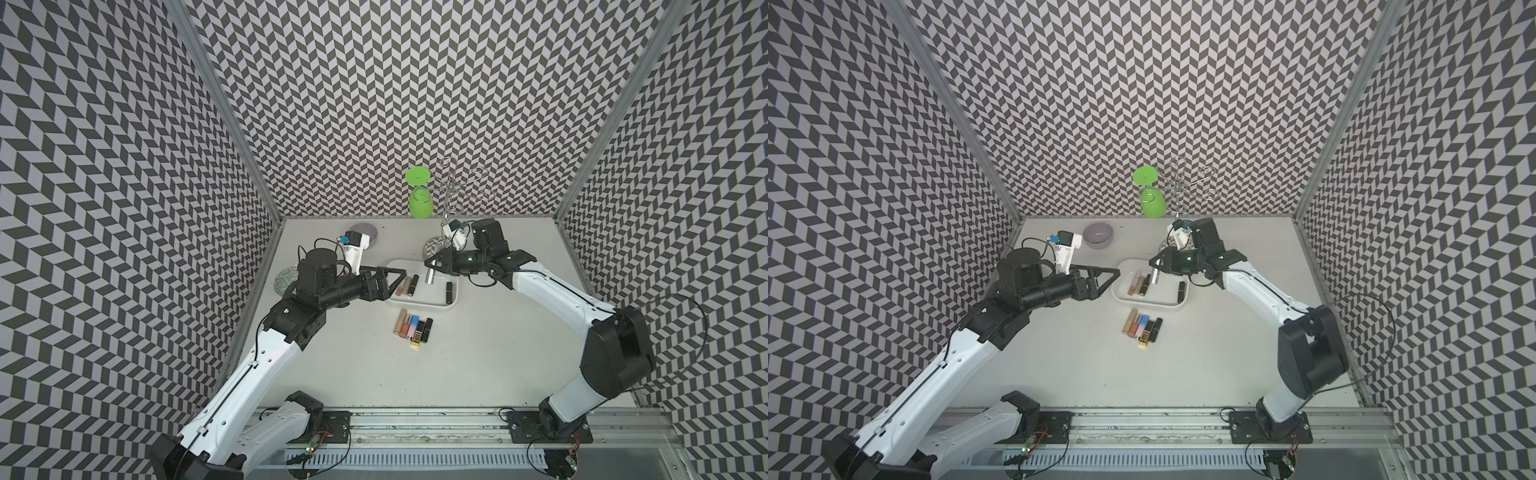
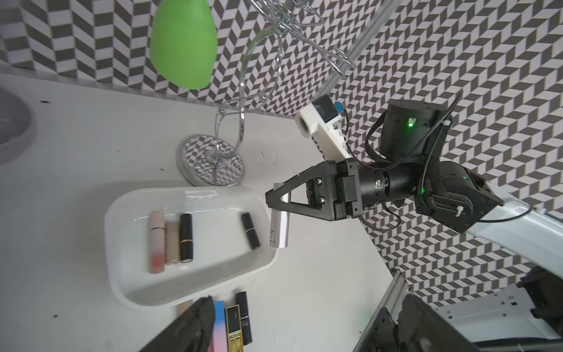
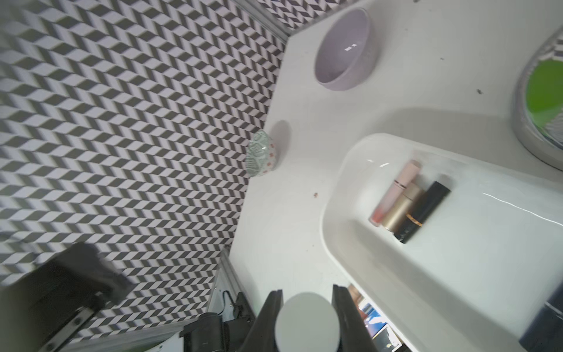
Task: Put the lipstick into the storage box
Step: Place the lipstick in the storage box.
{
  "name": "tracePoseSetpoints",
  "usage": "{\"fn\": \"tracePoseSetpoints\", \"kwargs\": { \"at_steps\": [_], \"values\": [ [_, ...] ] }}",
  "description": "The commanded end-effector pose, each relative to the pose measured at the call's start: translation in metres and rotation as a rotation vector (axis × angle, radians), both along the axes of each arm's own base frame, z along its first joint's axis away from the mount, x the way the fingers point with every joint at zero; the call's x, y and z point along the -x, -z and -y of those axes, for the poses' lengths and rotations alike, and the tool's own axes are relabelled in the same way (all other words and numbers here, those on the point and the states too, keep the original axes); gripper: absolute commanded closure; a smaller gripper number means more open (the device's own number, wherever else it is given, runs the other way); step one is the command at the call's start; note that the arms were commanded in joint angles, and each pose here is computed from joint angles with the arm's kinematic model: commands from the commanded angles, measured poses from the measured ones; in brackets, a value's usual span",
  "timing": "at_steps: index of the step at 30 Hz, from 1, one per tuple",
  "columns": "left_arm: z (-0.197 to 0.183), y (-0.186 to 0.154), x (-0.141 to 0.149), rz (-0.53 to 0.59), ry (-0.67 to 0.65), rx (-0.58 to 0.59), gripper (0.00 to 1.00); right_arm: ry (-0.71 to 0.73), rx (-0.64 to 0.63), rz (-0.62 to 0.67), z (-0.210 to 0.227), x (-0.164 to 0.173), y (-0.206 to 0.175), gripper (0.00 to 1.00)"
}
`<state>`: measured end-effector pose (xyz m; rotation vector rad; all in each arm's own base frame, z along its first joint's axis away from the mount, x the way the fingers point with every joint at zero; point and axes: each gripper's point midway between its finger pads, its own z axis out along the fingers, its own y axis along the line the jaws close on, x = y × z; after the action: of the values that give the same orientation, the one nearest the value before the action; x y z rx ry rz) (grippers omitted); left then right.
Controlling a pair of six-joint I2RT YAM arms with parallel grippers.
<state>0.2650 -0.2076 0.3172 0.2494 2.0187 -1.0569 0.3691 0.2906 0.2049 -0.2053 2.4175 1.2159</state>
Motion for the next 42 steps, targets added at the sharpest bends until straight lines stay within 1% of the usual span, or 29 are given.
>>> {"fn": "tracePoseSetpoints", "kwargs": {
  "at_steps": [1,5,10,16,22,30,33,36,42],
  "values": [
    [-0.023,0.032,-0.005,-0.078,-0.127,-0.075,0.01,0.039,0.105,-0.026,0.009,-0.014,0.029,0.89],
    [-0.027,0.05,-0.001,-0.127,-0.138,-0.049,0.01,0.056,0.149,-0.05,0.008,-0.028,0.054,0.88],
    [-0.02,0.07,0.008,-0.187,-0.082,-0.014,0.01,0.064,0.189,-0.091,0.005,-0.041,0.084,0.87],
    [-0.017,0.098,0.016,-0.269,-0.05,-0.034,0.01,0.063,0.203,-0.139,-0.001,-0.052,0.112,0.86],
    [-0.012,0.118,0.02,-0.334,-0.012,-0.055,0.01,0.068,0.21,-0.162,-0.004,-0.058,0.128,0.85],
    [-0.004,0.125,0.021,-0.357,0.032,-0.07,0.01,0.08,0.209,-0.193,-0.006,-0.062,0.145,0.83],
    [-0.002,0.129,0.022,-0.365,0.046,-0.087,0.01,0.081,0.211,-0.203,-0.007,-0.062,0.15,0.81],
    [0.005,0.133,0.026,-0.376,0.092,-0.09,0.01,0.083,0.212,-0.211,-0.006,-0.062,0.154,0.77],
    [0.009,0.14,0.028,-0.397,0.114,-0.096,0.01,0.083,0.212,-0.221,-0.006,-0.062,0.158,0.71]
  ]
}}
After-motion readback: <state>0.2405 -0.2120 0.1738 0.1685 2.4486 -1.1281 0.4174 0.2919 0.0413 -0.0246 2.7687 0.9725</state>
